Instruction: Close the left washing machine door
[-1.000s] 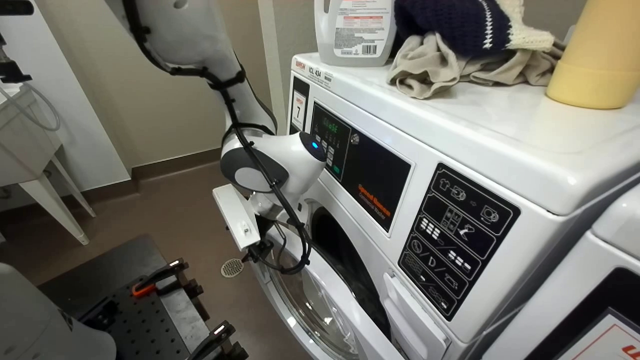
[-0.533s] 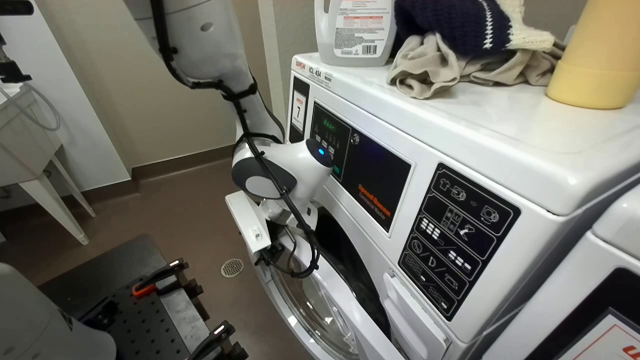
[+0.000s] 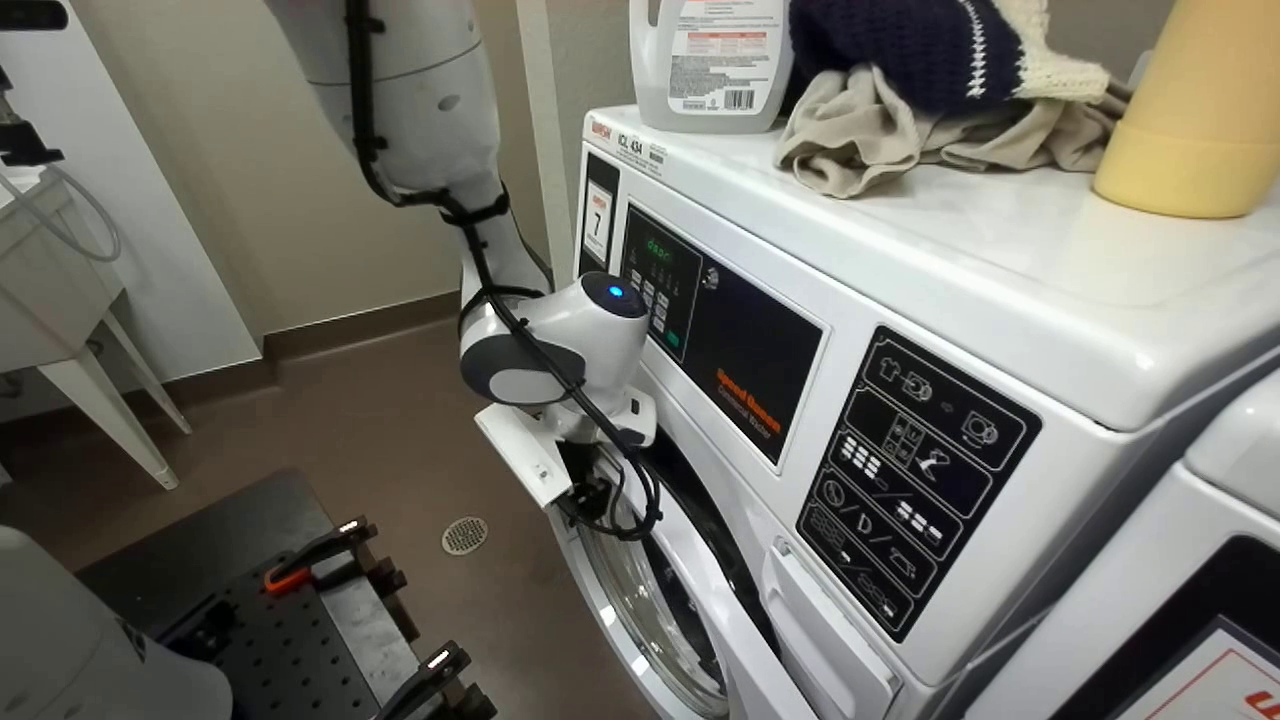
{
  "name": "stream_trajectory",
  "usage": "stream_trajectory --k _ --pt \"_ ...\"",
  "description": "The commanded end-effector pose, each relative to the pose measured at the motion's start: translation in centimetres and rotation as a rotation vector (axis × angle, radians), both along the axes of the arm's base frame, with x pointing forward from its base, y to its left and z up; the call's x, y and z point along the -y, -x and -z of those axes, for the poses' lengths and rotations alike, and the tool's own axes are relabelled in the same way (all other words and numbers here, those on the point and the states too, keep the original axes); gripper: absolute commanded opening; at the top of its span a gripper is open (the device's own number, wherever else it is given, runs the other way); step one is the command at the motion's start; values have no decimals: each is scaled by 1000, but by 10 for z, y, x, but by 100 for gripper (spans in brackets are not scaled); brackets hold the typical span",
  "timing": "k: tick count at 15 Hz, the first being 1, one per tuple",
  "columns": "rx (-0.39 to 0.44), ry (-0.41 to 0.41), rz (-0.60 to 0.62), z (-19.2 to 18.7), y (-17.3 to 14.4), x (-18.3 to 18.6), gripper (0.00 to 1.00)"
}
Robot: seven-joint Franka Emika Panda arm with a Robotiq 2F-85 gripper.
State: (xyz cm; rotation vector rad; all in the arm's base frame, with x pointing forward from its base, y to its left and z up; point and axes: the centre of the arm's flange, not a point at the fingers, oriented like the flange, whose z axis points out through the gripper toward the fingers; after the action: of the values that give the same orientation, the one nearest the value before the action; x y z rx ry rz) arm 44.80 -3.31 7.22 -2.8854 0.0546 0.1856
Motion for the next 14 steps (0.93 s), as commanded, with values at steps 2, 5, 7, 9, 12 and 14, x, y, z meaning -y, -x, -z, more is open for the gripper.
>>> stream_trajectory --k 2,5,7,9,12,14 --pt "177 195 -31 6 -7 -1 100" --pt "286 332 -41 2 -11 0 100" --pt "356 416 -27 0 -11 3 100" --pt "411 498 9 -4 -8 6 100" --pt "460 586 54 -5 -1 5 100" --pt "460 549 53 -9 -1 -5 100"
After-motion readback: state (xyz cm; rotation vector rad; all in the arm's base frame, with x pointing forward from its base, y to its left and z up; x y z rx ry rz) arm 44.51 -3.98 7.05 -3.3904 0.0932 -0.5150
